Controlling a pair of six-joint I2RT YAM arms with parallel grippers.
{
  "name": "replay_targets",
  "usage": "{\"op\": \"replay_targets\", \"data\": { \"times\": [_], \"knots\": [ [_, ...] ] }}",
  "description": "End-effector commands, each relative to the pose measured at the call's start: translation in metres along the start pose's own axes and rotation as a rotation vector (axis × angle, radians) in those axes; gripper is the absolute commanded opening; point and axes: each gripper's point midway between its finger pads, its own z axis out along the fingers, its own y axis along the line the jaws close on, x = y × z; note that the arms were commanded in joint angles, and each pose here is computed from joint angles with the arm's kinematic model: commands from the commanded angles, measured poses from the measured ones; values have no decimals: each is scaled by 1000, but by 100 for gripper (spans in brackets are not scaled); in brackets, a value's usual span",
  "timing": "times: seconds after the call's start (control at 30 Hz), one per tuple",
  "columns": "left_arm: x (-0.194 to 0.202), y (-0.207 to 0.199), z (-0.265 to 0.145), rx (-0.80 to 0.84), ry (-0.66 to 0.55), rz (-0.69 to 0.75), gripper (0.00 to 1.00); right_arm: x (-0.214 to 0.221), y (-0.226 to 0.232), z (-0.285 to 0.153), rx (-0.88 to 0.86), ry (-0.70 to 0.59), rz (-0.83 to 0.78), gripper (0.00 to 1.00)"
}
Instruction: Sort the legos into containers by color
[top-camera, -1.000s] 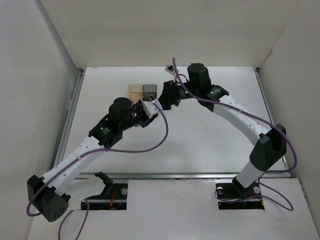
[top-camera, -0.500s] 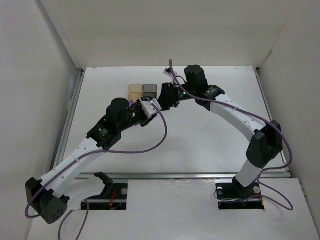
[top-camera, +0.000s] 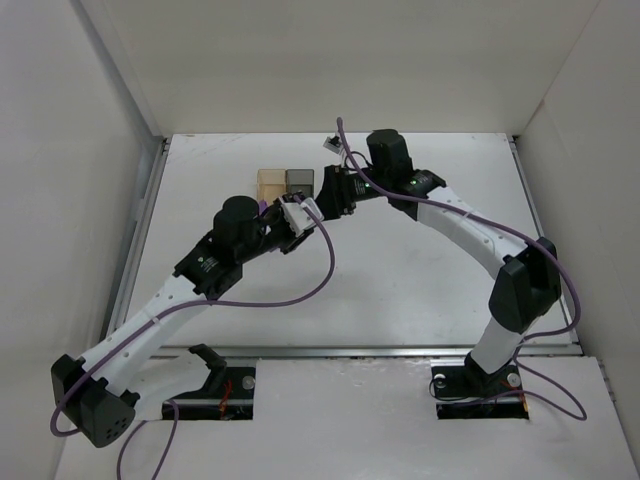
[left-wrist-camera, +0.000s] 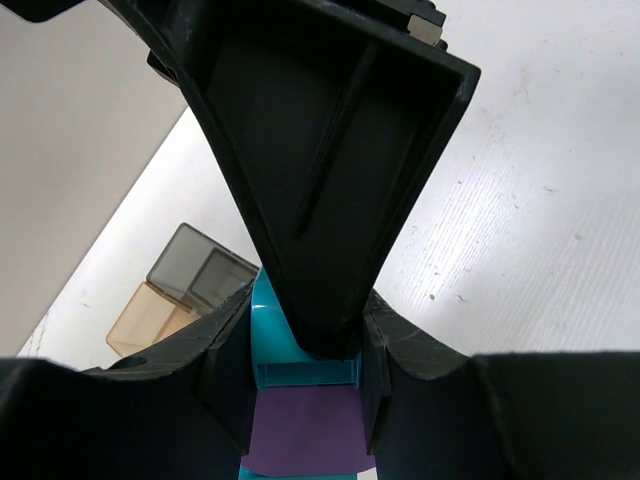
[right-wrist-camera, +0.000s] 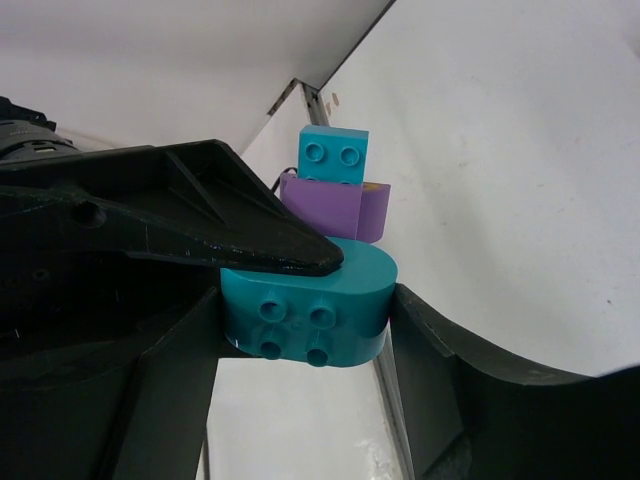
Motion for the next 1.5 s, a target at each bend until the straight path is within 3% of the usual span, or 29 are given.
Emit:
{"op": "replay_targets", "data": {
  "times": [0.0, 0.07, 0.13, 0.17, 0.2, 0.3, 0.33, 0.43, 0.73, 0.93, 1.27, 1.4, 1.43, 1.47],
  "knots": [
    [-37, 13, -4, -45, -128, 25, 0, -9, 23, 2, -87, 0, -83, 16],
    [-37, 13, -4, -45, -128, 25, 0, -9, 23, 2, -87, 0, -72, 2],
    [-35, 12, -4, -42, -120, 22, 2, -10, 22, 2, -79, -4, -72, 0],
    [-32, 11, -1, -38, -112, 20, 10, -10, 22, 2, -79, -4, -61, 0],
    [-32, 11, -1, -38, -112, 20, 27, -10, 23, 2, -79, -4, -52, 0],
    [-27, 9, -1, -29, -93, 15, 59, -11, 18, 4, -70, -9, -42, 0],
    [-27, 9, -1, -29, -93, 15, 76, -12, 17, 5, -59, -16, -42, 0],
    [-22, 2, -4, 11, -61, 28, 100, -9, 7, 3, -39, -18, -11, 0],
    [12, -2, -17, 21, 105, 53, 100, -17, -11, -14, 14, -62, 19, 0],
    [2, 5, -17, -30, 59, 5, 100, -26, -4, -21, 19, -89, -13, 0],
    [15, 4, -1, -2, 115, 10, 100, -24, 9, -19, 2, -84, -23, 0],
    [18, 5, -2, -8, 128, 9, 74, -24, 14, -17, -7, -82, -32, 0],
    [18, 5, -2, -8, 128, 9, 63, -24, 14, -17, -7, -82, -32, 0],
    [18, 5, -2, -8, 128, 9, 46, -24, 14, -17, -7, -82, -32, 0]
  ]
}}
